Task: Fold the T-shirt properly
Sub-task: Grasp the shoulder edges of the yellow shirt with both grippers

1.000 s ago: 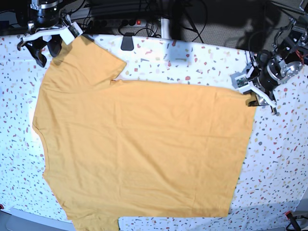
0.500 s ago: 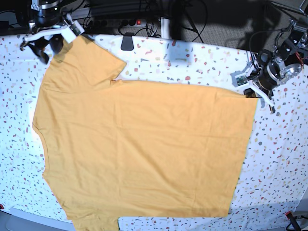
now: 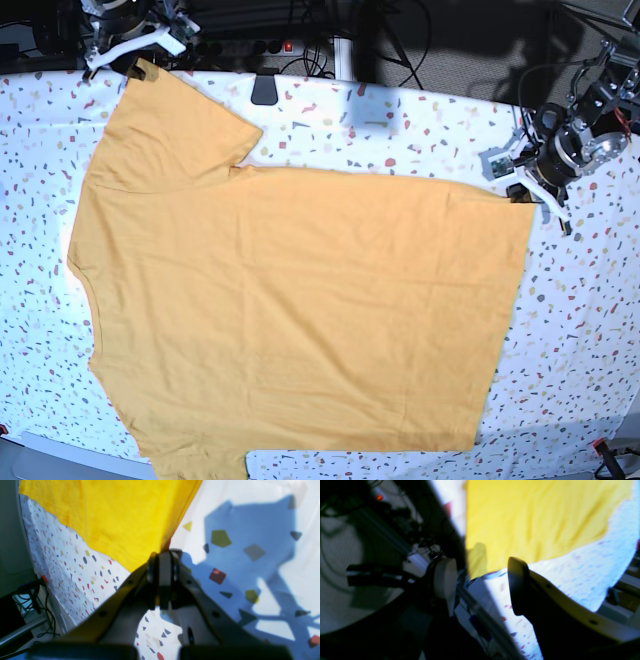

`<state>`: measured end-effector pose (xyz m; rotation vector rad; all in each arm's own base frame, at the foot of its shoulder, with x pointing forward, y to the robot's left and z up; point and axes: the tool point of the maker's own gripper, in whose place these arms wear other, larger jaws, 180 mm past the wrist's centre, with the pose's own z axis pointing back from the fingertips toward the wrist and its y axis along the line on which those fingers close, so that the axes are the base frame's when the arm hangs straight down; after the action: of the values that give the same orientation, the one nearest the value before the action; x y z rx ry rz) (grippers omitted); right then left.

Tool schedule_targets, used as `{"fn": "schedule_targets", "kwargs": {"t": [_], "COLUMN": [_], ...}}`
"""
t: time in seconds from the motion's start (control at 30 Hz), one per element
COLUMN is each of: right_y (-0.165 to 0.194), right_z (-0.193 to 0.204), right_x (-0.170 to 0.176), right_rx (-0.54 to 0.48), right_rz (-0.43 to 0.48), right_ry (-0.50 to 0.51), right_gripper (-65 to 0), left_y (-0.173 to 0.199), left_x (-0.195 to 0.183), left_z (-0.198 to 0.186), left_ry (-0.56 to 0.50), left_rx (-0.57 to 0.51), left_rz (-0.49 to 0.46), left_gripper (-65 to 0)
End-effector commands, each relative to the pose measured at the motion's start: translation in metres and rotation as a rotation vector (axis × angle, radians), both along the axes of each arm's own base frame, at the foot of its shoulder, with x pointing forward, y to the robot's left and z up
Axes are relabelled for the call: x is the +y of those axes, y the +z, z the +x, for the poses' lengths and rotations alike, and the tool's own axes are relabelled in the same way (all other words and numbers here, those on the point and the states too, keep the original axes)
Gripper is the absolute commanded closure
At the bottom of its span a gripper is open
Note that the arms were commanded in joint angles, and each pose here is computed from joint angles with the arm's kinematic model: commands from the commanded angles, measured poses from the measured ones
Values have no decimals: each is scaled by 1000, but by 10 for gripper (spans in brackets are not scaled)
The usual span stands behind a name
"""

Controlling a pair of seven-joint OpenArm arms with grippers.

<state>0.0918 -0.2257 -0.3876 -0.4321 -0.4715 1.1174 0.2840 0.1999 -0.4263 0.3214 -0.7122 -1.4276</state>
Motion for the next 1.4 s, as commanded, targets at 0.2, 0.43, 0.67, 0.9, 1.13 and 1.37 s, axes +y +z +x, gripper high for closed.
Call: {"fn": "schedule_targets", "kwargs": {"t": [0.2, 0.43, 0.67, 0.9, 1.13, 1.37], "right_y": [-4, -1, 4, -2, -7, -22], "right_z": [-2, 4, 15, 18, 12, 0], "right_x": [2, -4, -6, 6, 10, -4], "right_rx": [-15, -62, -109, -82, -47, 0], "right_rz": [14, -22, -23, 44, 49, -1], "right_ry": [20, 28, 7, -16, 5, 2], "right_gripper": [-327, -327, -327, -327, -327, -327], "left_y": [8, 11, 11, 11, 11, 11], "left_x": [5, 6, 6, 6, 6, 6], "left_z": [7, 11, 11, 11, 11, 11], "left_ry": [3, 14, 14, 14, 14, 14], "left_rx": [-31, -57, -57, -57, -57, -57], "left_rz": [5, 1, 1, 2, 2, 2], "left_gripper": [0, 0, 0, 0, 0, 0]}}
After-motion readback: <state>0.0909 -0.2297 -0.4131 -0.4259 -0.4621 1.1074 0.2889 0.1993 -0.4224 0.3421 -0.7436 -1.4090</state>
